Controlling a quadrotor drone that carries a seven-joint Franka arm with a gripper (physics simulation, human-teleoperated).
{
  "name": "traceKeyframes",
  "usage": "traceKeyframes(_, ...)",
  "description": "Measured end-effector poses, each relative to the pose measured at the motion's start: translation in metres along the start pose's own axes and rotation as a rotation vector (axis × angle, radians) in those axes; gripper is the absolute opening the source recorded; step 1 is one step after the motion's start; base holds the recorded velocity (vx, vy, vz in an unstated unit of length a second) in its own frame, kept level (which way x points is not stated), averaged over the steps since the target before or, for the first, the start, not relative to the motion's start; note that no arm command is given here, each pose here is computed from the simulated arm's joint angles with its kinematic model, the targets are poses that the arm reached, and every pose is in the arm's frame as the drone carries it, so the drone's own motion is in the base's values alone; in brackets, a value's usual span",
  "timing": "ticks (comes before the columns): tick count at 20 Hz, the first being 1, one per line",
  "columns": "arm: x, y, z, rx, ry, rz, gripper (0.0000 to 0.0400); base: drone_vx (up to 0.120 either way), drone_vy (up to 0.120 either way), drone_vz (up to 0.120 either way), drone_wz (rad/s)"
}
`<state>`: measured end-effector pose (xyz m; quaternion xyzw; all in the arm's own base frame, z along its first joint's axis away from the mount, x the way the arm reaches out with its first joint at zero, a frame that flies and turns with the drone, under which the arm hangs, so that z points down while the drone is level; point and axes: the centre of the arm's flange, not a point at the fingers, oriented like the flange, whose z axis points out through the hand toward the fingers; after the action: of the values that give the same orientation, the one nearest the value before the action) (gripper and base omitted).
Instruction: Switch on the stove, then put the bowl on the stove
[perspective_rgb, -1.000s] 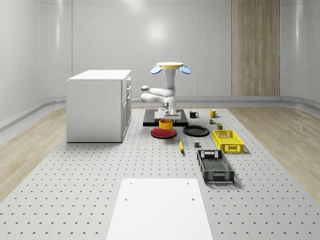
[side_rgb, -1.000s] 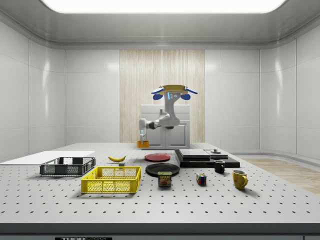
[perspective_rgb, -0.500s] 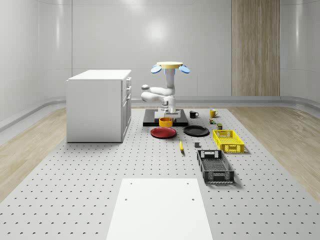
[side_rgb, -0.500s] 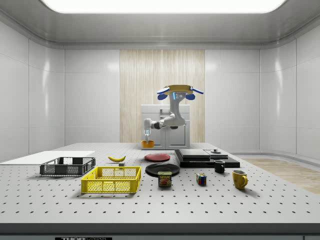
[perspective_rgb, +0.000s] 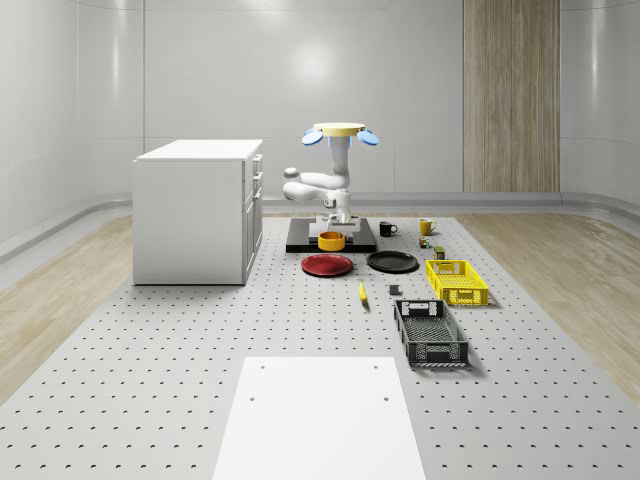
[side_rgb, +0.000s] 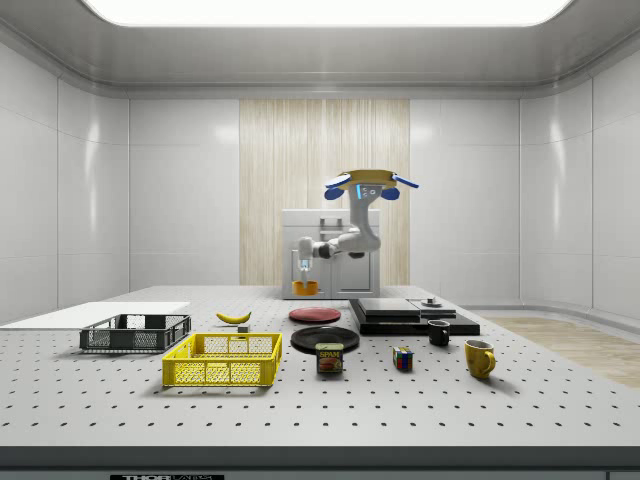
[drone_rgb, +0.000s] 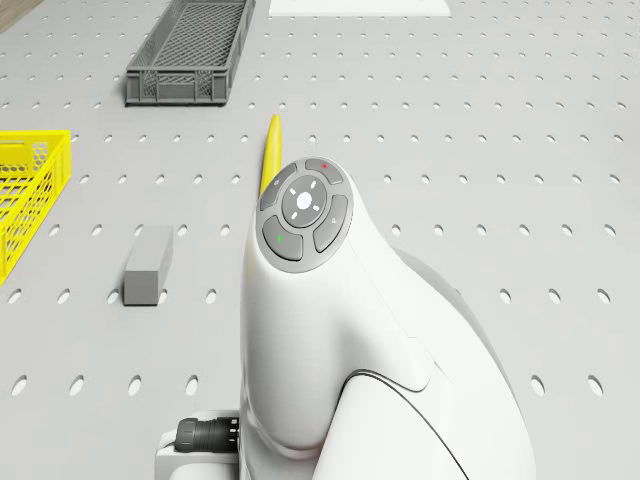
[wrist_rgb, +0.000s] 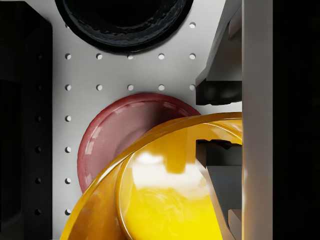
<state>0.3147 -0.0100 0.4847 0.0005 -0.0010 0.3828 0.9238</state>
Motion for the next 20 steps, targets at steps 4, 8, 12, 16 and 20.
traceKeyframes(4,0.0000,0.0000,0.0000,0.000,0.000,0.000,0.0100,-0.120,0.000,0.000,0.000)
traceKeyframes(8,0.0000,0.0000,0.0000,0.000,0.000,0.000,0.0100,-0.120,0.000,0.000,0.000)
traceKeyframes(12,0.0000,0.0000,0.0000,0.000,0.000,0.000,0.0100,-0.120,0.000,0.000,0.000)
traceKeyframes(16,0.0000,0.0000,0.0000,0.000,0.000,0.000,0.0100,-0.120,0.000,0.000,0.000)
traceKeyframes(20,0.0000,0.0000,0.0000,0.000,0.000,0.000,0.0100,-0.120,0.040,0.000,0.000)
